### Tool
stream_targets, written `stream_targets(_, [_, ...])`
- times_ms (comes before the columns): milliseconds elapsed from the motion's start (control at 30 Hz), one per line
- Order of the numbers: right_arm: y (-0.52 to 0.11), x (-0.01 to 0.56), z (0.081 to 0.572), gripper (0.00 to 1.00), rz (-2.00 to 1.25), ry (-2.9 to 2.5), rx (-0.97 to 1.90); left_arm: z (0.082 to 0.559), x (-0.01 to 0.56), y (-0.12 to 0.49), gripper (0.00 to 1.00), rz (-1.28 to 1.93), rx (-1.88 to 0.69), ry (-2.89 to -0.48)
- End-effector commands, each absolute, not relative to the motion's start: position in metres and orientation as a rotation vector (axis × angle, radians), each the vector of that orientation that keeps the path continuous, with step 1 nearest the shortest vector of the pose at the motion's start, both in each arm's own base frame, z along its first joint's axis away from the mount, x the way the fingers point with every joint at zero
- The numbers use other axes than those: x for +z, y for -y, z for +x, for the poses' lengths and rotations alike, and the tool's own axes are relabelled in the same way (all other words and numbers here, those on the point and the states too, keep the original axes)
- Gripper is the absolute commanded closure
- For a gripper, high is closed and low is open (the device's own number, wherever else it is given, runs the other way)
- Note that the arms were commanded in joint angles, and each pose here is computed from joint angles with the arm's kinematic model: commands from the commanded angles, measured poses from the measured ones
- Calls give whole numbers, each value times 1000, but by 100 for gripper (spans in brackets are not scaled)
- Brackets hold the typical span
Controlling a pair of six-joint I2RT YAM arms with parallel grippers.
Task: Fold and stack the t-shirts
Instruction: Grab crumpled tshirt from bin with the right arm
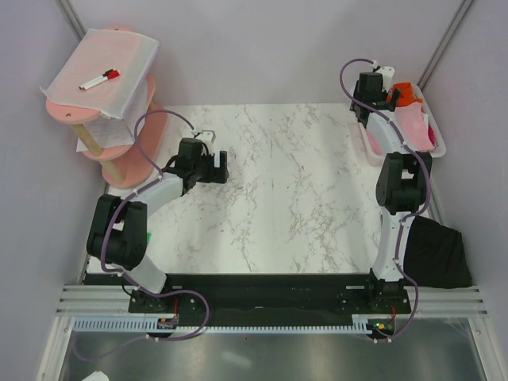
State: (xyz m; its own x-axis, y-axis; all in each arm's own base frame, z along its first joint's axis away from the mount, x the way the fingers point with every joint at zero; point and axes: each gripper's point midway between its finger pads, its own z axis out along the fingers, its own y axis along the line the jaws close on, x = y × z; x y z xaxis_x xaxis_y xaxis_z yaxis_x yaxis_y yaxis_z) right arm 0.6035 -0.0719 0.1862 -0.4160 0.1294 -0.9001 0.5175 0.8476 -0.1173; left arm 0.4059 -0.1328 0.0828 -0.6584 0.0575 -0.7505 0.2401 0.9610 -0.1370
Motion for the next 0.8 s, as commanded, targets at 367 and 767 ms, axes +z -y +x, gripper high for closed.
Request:
stream_targets(367, [160,125,596,7,701,-2024,-605,412,85,149,0,301,-356,-2242])
stream_targets(767, [159,147,582,100,786,-1942,-517,410,82,148,0,299,-347,-2259])
